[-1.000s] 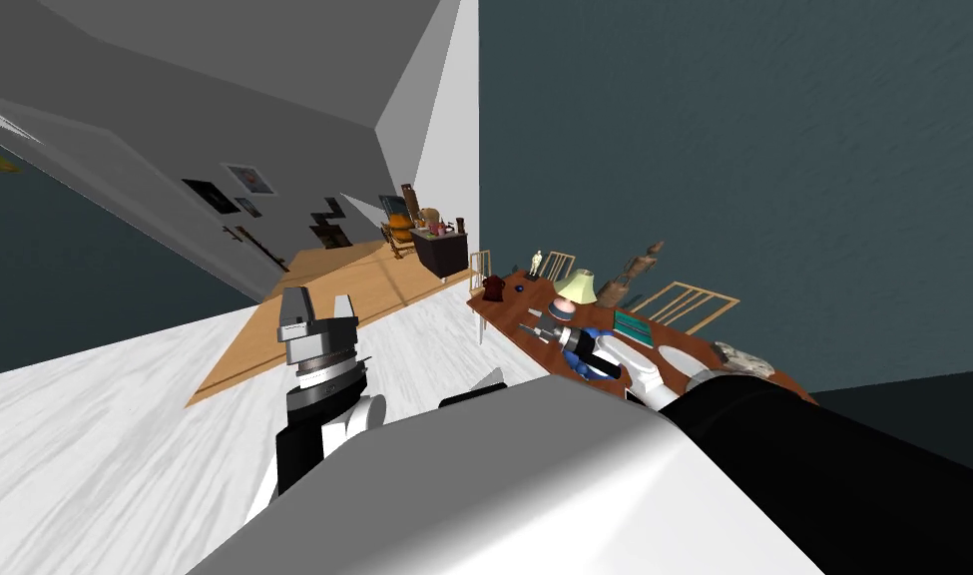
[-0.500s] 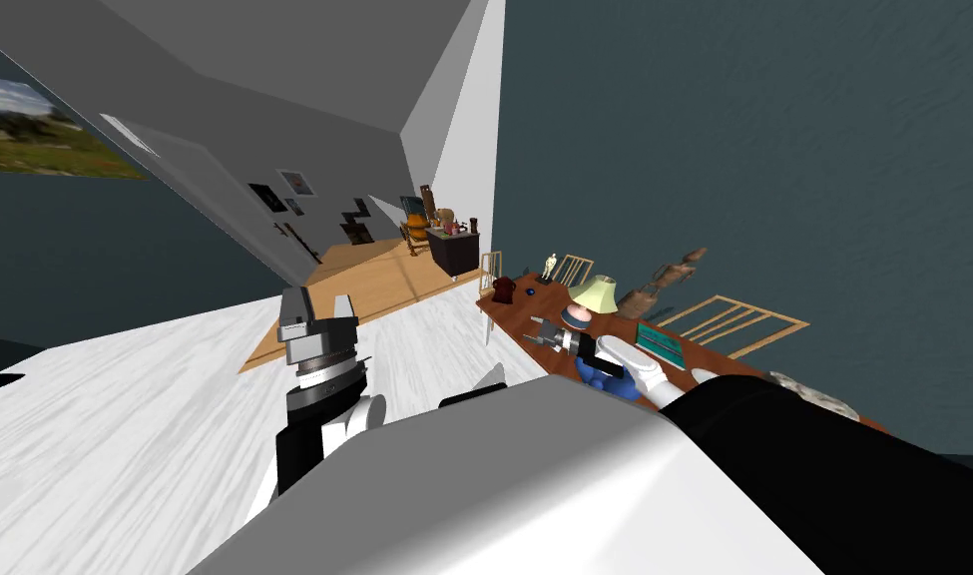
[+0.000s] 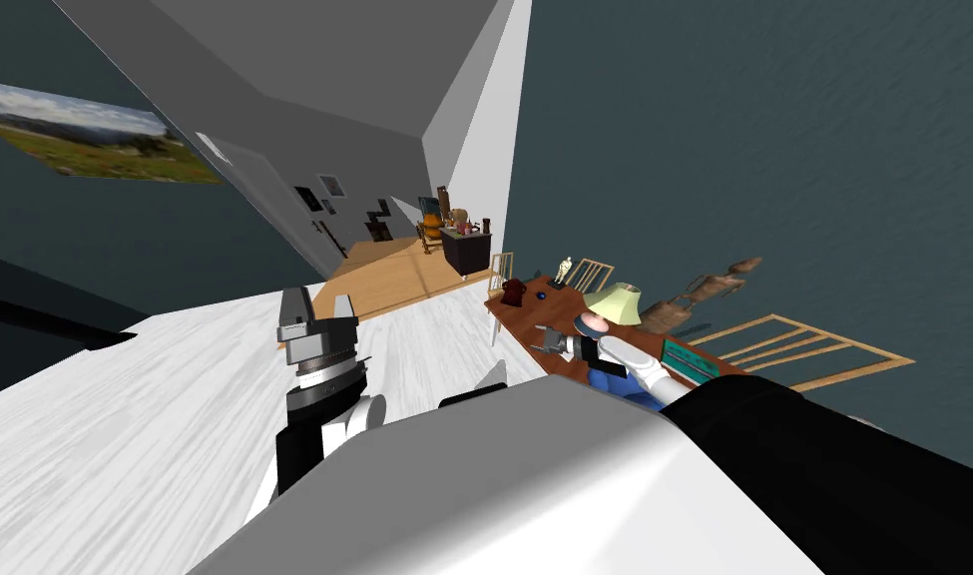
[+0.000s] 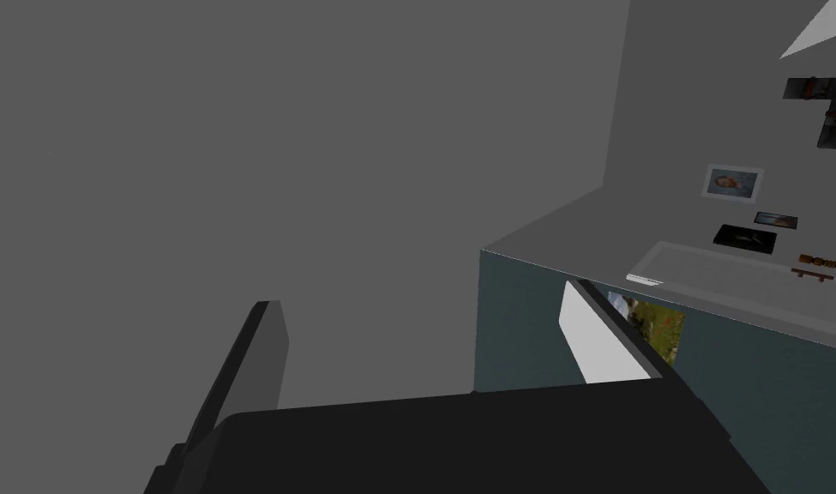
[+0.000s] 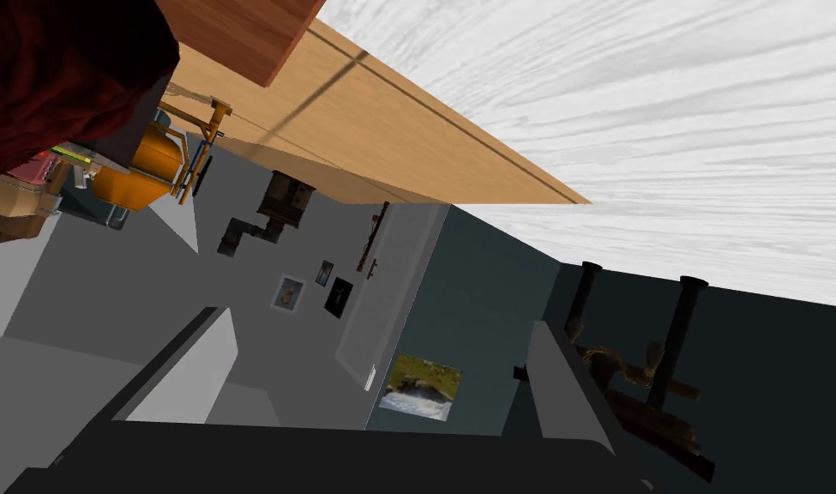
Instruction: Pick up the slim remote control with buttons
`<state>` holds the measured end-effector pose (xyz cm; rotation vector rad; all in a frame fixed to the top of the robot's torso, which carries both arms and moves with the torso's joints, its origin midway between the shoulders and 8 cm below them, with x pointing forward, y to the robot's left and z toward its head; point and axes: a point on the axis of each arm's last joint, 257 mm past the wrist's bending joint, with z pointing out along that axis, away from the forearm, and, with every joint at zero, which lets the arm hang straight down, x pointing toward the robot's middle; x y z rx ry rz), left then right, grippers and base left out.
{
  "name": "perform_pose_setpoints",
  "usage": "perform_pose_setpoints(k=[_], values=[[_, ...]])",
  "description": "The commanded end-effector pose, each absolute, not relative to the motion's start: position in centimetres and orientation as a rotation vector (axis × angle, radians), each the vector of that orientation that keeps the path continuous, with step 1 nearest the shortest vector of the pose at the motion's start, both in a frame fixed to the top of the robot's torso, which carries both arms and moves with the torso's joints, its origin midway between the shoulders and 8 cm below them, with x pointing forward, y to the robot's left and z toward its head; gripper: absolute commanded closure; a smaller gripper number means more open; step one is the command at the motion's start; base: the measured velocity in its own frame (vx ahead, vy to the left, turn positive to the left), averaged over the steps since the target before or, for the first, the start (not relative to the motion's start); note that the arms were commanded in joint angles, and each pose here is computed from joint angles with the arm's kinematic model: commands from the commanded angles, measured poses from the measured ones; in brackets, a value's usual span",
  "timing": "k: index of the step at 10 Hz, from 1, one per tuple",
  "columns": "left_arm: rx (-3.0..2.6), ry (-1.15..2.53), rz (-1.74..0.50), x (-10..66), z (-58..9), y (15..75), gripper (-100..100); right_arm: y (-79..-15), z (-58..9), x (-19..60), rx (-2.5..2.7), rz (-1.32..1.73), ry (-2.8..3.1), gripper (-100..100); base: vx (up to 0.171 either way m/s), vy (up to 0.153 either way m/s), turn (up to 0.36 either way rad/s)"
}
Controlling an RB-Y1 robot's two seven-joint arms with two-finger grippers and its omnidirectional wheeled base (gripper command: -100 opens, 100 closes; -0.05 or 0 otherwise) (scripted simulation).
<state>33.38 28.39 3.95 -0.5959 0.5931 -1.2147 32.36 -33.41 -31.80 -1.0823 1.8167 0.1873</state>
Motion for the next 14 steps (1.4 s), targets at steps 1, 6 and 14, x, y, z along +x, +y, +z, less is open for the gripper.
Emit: perform_pose_setpoints(k=[1, 6, 14], values=[[-0.596, 0.593, -1.215, 33.4, 3.9, 28.4, 0, -34.6, -33.0, 31.6, -1.149, 0.152, 1.842, -100, 0.010, -0.019, 0.123], [-0.596, 0.593, -1.214, 33.4, 3.9, 28.4, 0, -40.4, -38.6, 27.4, -1.412, 0.052, 1.960, -100, 0.004, -0.027, 0.164], [-0.596, 0.593, -1.214, 33.4, 3.9, 28.4, 0, -48.4, -44.2, 20.0, -1.784, -0.029, 2.083, -100, -0.004, -0.039, 0.132]])
